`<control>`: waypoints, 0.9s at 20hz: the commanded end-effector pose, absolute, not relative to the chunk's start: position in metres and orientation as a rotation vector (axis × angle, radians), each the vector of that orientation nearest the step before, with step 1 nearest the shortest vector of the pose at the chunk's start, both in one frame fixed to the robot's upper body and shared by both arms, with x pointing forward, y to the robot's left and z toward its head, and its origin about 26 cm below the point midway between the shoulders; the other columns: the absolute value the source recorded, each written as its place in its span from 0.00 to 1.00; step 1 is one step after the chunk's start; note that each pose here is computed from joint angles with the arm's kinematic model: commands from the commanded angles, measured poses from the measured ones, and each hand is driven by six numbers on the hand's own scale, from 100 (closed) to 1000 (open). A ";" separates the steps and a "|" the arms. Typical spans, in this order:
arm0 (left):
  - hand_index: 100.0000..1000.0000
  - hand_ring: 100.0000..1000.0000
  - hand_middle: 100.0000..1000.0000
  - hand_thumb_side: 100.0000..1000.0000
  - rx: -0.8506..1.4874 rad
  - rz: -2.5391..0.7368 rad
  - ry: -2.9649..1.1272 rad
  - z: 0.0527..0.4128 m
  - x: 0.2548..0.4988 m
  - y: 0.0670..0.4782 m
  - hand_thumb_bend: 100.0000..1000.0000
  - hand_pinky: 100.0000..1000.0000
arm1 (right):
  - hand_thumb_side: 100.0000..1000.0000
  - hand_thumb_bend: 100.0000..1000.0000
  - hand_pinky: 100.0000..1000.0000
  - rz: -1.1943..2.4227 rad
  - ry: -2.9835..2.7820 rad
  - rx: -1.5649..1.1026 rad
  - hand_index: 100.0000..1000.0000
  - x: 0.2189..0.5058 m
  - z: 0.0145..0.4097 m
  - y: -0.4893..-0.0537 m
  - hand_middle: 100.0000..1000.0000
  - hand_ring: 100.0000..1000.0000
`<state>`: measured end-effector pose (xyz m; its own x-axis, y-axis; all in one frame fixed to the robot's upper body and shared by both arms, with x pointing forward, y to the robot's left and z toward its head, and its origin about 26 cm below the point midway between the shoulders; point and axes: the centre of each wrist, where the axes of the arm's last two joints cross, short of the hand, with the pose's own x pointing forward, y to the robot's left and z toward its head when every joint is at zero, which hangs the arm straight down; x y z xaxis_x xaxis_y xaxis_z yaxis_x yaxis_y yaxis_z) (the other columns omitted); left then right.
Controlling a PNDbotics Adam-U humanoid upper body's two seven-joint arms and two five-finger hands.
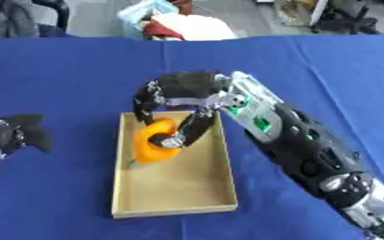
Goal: Pick up objects on the table and place them in the box.
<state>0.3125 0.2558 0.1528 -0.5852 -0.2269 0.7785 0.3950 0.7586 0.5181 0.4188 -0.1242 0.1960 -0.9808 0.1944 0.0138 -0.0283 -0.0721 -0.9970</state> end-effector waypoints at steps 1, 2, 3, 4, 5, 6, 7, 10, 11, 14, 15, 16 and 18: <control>0.83 0.55 0.58 1.00 -0.112 -0.876 -2.048 0.161 0.311 0.256 0.01 0.71 | 0.12 0.00 0.70 2.266 -2.017 -0.210 0.42 0.420 0.201 -0.124 0.62 0.67; 0.83 0.55 0.58 1.00 -0.112 -0.876 -2.047 0.161 0.311 0.256 0.01 0.71 | 0.12 0.00 0.70 2.272 -2.011 -0.222 0.48 0.421 0.201 -0.126 0.63 0.68; 0.83 0.55 0.58 1.00 -0.112 -0.875 -2.046 0.161 0.311 0.256 0.01 0.71 | 0.12 0.00 0.71 2.277 -2.007 -0.235 0.54 0.421 0.202 -0.127 0.64 0.69; 0.83 0.54 0.58 1.00 -0.112 -0.875 -2.045 0.161 0.311 0.257 0.01 0.71 | 0.13 0.00 0.71 2.284 -1.999 -0.252 0.66 0.421 0.203 -0.129 0.66 0.70; 0.83 0.54 0.58 1.00 -0.112 -0.875 -2.043 0.160 0.311 0.257 0.01 0.71 | 0.13 0.00 0.71 2.290 -1.993 -0.268 0.66 0.422 0.205 -0.131 0.66 0.70; 0.83 0.54 0.58 1.00 -0.111 -0.874 -2.041 0.160 0.311 0.257 0.02 0.71 | 0.14 0.00 0.73 2.300 -1.981 -0.291 0.78 0.422 0.207 -0.134 0.69 0.72; 0.83 0.54 0.58 1.00 -0.110 -0.873 -2.039 0.159 0.311 0.257 0.02 0.71 | 0.15 0.00 0.74 2.312 -1.965 -0.314 0.81 0.422 0.210 -0.137 0.71 0.74; 0.83 0.54 0.58 1.00 -0.104 -0.869 -2.034 0.158 0.311 0.258 0.02 0.71 | 0.40 0.00 0.75 2.360 -1.893 -0.382 0.88 0.422 0.217 -0.147 0.74 0.76; 0.83 0.54 0.58 1.00 -0.102 -0.868 -2.034 0.158 0.311 0.258 0.02 0.71 | 0.57 0.00 0.76 2.373 -1.874 -0.397 0.89 0.422 0.220 -0.149 0.75 0.77; 0.83 0.54 0.58 1.00 -0.097 -0.866 -2.031 0.157 0.311 0.259 0.02 0.71 | 0.86 0.00 0.76 2.391 -1.842 -0.434 0.90 0.421 0.227 -0.159 0.76 0.78; 0.83 0.54 0.58 1.00 -0.095 -0.866 -2.030 0.157 0.310 0.259 0.02 0.71 | 0.89 0.00 0.76 2.390 -1.841 -0.444 0.90 0.420 0.231 -0.161 0.76 0.78; 0.83 0.54 0.58 1.00 -0.094 -0.866 -2.029 0.157 0.310 0.259 0.02 0.71 | 0.95 0.00 0.76 2.387 -1.845 -0.455 0.90 0.419 0.235 -0.164 0.76 0.78; 0.83 0.54 0.58 1.00 -0.091 -0.866 -2.028 0.156 0.310 0.259 0.02 0.71 | 0.96 0.00 0.77 2.378 -1.862 -0.482 0.90 0.416 0.244 -0.171 0.77 0.78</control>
